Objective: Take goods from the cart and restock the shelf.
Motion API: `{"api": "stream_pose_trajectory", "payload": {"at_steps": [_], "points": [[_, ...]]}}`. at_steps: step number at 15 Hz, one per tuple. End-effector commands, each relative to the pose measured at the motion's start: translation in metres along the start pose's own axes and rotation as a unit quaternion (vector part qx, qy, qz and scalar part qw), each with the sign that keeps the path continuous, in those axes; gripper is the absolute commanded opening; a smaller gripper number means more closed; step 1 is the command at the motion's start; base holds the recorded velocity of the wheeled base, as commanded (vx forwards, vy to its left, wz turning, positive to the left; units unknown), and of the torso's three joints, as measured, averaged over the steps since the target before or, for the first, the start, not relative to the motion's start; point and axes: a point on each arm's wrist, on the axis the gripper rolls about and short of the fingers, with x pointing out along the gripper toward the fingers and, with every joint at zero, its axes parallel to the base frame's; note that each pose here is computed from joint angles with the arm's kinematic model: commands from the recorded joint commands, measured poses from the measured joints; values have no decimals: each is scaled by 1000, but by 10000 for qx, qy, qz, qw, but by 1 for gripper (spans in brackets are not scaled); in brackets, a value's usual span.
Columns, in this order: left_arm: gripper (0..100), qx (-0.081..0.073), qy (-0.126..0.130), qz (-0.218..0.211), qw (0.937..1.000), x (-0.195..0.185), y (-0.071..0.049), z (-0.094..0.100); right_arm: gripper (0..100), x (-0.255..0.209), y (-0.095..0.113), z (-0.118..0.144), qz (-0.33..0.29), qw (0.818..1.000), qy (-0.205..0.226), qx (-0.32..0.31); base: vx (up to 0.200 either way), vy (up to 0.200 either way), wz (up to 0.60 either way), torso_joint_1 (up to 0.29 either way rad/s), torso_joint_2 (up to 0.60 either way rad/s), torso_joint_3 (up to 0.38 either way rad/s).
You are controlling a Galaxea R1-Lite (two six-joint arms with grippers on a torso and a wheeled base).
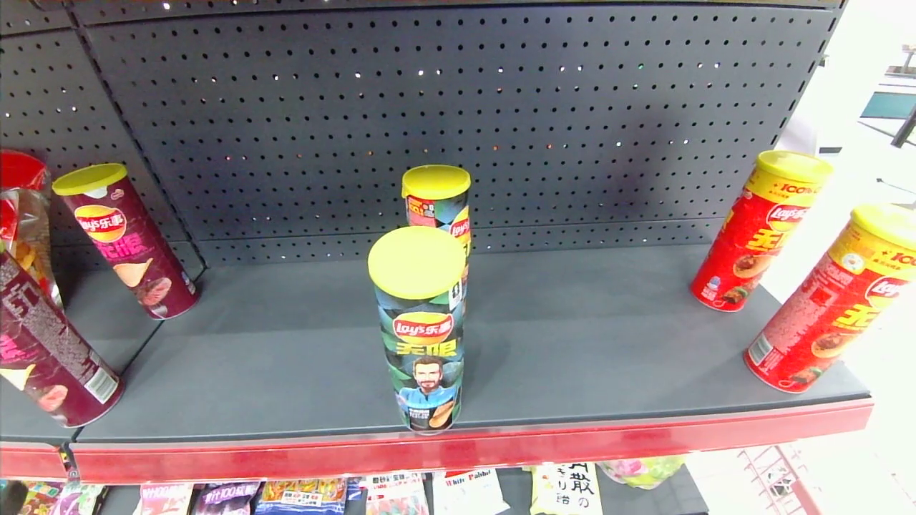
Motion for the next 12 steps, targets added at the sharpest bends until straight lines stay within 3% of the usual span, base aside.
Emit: {"api": "stream_pose_trajectory", "payload": {"at_steps": [1, 2, 5, 9, 12], "points": [[100, 190, 791, -539, 9952, 56, 11, 24, 100, 2, 1, -5, 46, 10000, 75, -13, 0, 0, 0, 0, 0, 0], [100, 321, 914, -565, 9937, 74, 15, 23, 100, 2, 1, -5, 23, 10000, 76, -13, 0, 0, 0, 0, 0, 0], [100, 339, 1042, -437, 9930, 111, 24, 21, 100, 2, 1, -5, 53, 10000, 67, -3, 0, 0, 0, 0, 0, 0], [100, 458, 888, -746, 9922, 168, 22, 11, 100, 2, 1, -5, 68, 9999, 74, 33, 0, 0, 0, 0, 0, 0], [100, 502, 1035, 6, 9934, 206, 26, -22, 100, 2, 1, -5, 68, 9999, 74, 33, 0, 0, 0, 0, 0, 0]]}}
